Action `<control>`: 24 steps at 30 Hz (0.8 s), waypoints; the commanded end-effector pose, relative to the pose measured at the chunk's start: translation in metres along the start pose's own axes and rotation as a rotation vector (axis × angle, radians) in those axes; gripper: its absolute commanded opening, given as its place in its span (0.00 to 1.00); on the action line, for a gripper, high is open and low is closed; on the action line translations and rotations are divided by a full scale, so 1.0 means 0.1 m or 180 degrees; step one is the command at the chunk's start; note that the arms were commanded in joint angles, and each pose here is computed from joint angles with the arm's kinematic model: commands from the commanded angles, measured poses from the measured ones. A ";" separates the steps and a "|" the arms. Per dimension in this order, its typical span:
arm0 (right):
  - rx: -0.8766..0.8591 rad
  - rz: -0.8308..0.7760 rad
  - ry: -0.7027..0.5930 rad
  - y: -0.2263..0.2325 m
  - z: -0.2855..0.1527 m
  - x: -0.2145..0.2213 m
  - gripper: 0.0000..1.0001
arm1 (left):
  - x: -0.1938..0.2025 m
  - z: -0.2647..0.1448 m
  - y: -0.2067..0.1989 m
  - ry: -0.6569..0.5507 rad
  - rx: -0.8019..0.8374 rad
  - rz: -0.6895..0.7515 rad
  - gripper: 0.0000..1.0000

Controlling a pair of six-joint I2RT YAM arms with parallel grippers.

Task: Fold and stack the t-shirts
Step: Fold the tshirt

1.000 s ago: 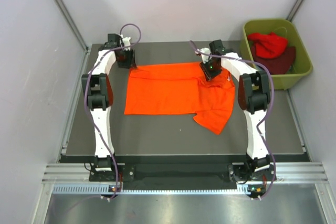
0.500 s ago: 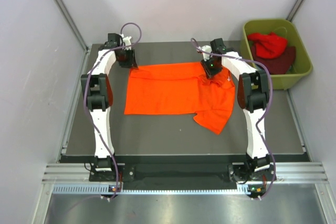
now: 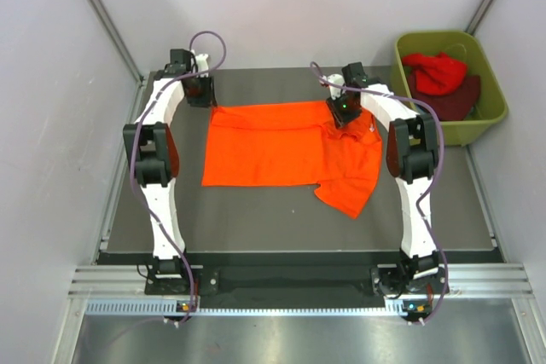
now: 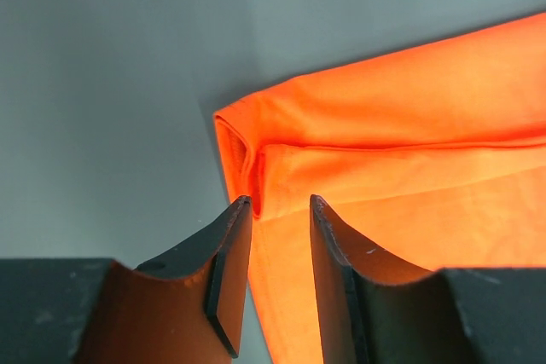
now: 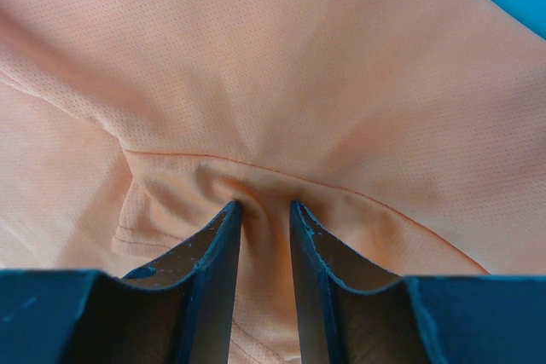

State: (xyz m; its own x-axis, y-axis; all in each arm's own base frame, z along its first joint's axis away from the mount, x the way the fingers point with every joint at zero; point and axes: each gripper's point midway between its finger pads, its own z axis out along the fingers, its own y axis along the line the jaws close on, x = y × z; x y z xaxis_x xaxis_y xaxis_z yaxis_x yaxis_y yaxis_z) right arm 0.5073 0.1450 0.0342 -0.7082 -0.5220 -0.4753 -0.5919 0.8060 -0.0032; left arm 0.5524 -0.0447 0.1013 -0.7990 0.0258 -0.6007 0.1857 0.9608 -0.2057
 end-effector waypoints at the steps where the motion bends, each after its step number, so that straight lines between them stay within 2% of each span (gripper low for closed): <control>1: 0.0062 -0.0013 -0.0215 -0.03 -0.26 -0.19 0.30 | -0.06 -0.12 -0.12 -0.0082 0.0113 -0.0045 0.39; 10: 0.0071 -0.0032 -0.0216 -0.04 -0.24 -0.21 0.30 | 0.04 0.18 -0.04 0.0043 0.0136 -0.0045 0.36; 19: 0.0084 -0.0034 -0.0196 -0.04 -0.22 -0.19 0.30 | 0.07 0.29 0.00 0.0076 0.0132 -0.0040 0.35; 23: 0.0092 -0.0035 -0.0203 -0.05 -0.22 -0.20 0.30 | 0.06 0.26 -0.01 0.0071 0.0127 -0.0034 0.27; 24: 0.0087 -0.0023 -0.0190 -0.04 -0.21 -0.18 0.30 | 0.07 0.25 -0.02 0.0076 0.0135 -0.0027 0.22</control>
State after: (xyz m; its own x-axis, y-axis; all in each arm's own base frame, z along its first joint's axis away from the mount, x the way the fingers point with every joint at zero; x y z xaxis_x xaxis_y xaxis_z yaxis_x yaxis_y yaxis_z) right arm 0.5067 0.1448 0.0339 -0.7092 -0.5223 -0.4736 -0.5918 0.8061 -0.0028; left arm 0.5504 -0.0488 0.0518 -0.8521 0.0194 -0.5231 0.1709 0.9548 -0.2430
